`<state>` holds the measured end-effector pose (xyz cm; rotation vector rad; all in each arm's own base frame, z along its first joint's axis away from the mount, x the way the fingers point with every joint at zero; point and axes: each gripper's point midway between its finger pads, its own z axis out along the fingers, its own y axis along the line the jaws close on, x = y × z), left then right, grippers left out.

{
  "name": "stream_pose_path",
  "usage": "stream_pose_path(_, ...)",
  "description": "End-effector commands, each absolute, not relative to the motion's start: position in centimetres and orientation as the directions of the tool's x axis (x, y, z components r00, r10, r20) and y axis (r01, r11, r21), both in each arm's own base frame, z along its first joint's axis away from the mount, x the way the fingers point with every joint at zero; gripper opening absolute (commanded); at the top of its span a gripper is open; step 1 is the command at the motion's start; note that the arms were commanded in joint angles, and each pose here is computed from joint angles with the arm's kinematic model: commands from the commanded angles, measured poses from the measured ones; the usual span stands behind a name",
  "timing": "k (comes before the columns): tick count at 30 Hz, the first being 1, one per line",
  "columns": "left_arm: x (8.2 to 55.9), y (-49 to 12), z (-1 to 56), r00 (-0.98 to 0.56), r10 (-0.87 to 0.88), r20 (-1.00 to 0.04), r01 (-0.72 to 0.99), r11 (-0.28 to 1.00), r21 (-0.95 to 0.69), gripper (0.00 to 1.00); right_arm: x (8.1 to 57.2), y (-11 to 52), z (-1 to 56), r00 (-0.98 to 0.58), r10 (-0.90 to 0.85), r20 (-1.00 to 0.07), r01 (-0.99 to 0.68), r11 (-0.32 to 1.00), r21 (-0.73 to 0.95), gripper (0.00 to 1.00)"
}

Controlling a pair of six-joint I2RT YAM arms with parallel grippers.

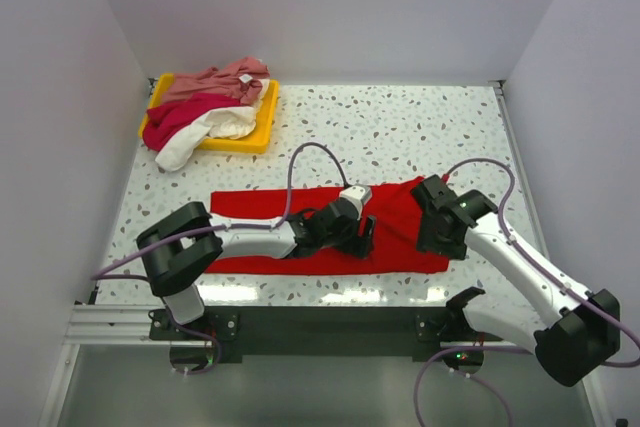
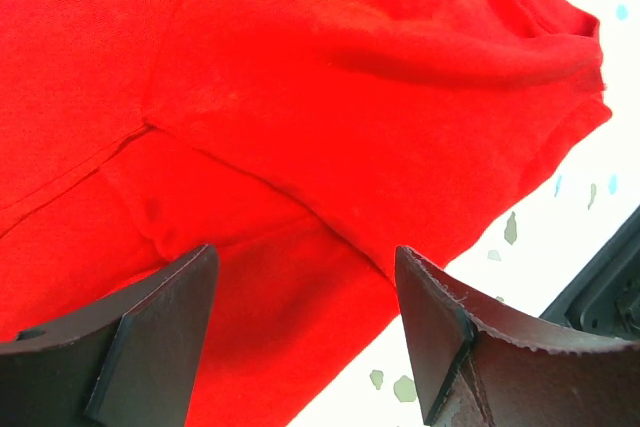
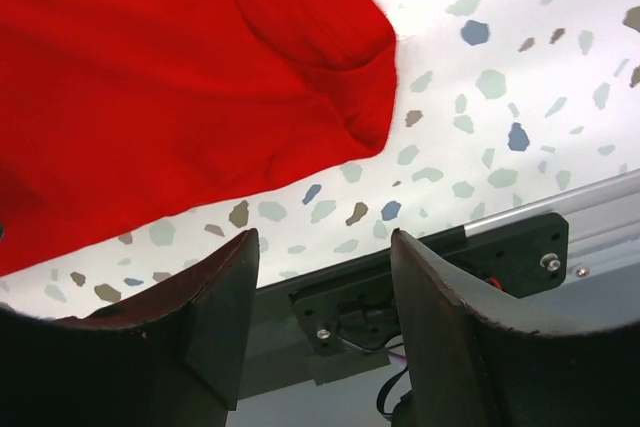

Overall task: Fold and stack the t-shirts
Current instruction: Fold the tshirt

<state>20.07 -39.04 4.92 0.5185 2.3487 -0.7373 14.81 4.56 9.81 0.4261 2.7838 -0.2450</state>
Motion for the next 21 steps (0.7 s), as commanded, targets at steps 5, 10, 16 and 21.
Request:
stream_pose_path(5,23.3,-35.8,8.7,-0.710,0.070,-0.701,0.437,0.825,-0.359,0.78,18.1,10.5,10.9,-0.874,0.206,-0.440,0.198,0.978,0.064,0.55)
stream_pose_path(10,26.2,-29.1,8.3,-0.728,-0.012,-0.686,0.306,0.889,-0.340,0.79,19.1,15.0,9.3,-0.897,0.107,-0.429,0.078,0.993,0.086,0.47)
stream_pose_path(16,28.8,-20.7,7.1,-0.741,-0.116,-0.661,0.130,0.941,-0.311,0.81,19.5,19.3,6.7,-0.911,0.029,-0.412,-0.017,0.994,0.109,0.42)
stream_pose_path(21,29.3,-16.2,6.5,-0.736,-0.187,-0.651,0.030,0.951,-0.307,0.81,19.4,20.1,4.1,-0.928,-0.018,-0.373,-0.041,0.998,0.055,0.41)
